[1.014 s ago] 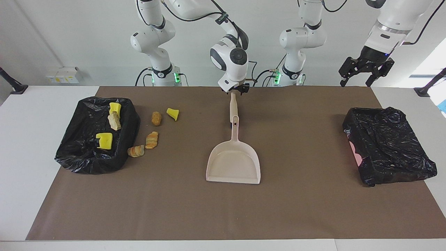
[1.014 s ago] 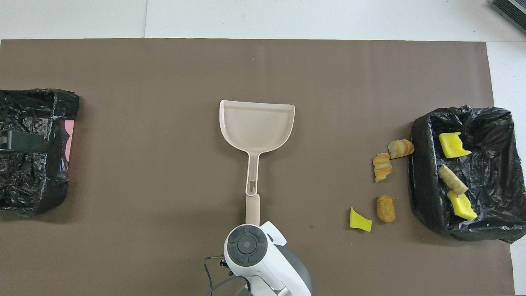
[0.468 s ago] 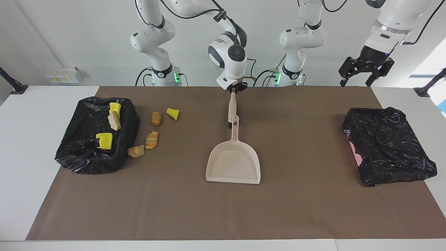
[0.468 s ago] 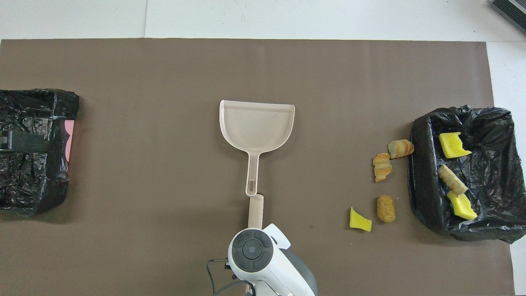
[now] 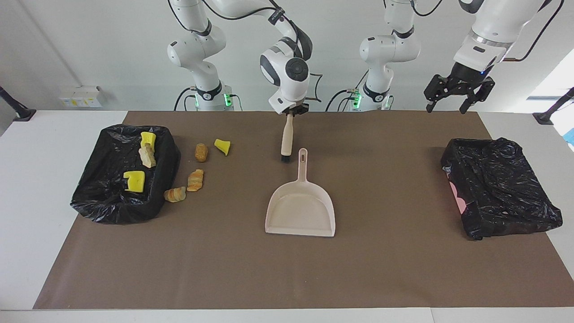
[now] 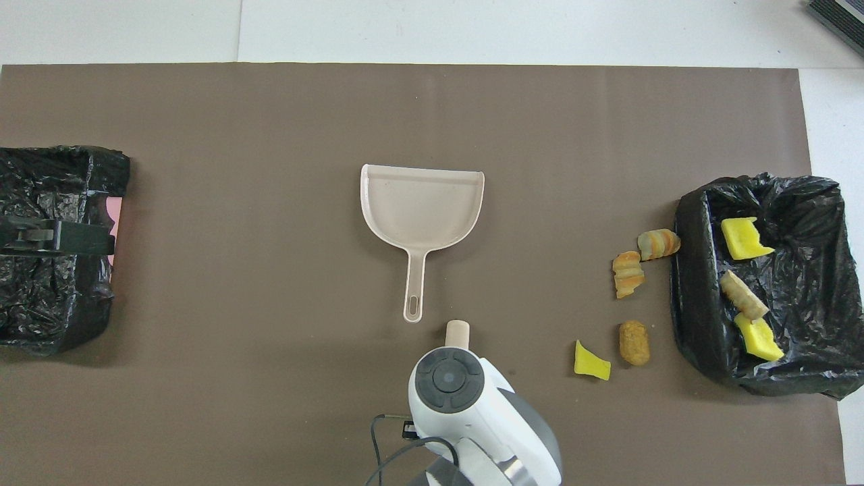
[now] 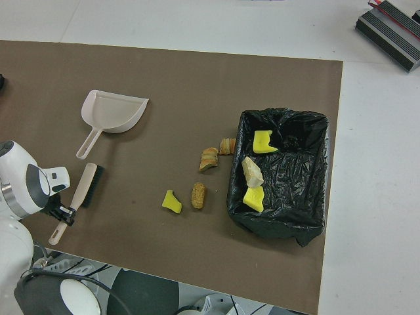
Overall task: Sweep and dump trash in bin
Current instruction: 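Reach the right gripper toward the brush near the dustpan handle, then grasp the dustpan with the left gripper while the right gripper takes the brush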
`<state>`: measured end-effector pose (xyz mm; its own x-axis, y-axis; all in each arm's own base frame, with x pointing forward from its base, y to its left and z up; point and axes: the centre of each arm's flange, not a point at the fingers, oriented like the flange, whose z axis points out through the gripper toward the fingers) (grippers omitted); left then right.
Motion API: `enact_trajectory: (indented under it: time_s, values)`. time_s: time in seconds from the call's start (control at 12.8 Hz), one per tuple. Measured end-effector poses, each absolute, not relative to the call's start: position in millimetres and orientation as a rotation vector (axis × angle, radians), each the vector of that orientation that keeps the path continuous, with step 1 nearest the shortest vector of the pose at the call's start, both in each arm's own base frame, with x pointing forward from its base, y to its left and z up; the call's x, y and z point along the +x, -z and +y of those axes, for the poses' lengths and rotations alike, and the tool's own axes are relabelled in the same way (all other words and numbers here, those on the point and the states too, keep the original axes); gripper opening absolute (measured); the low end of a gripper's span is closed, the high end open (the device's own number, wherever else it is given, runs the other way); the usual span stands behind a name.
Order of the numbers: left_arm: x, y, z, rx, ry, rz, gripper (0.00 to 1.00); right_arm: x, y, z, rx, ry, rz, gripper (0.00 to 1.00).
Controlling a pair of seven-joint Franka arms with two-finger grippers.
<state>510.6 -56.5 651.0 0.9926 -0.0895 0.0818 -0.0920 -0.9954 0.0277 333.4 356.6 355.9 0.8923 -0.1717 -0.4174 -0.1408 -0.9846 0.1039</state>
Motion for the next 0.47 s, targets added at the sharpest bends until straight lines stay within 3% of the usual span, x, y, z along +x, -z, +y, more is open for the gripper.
enact_trajectory:
  time_s: [0.31, 0.47]
  values:
    - [512.3, -641.5, -68.6, 3.099, -0.122, -0.168, 1.0, 375.2, -389.5, 273.3, 2.953, 0.686, -0.283, 0.26]
    - [515.7, -621.0, -108.8, 3.089, -0.119, -0.195, 1.0, 383.4, -393.0, 245.2, 2.896, 0.673, -0.311, 0.26]
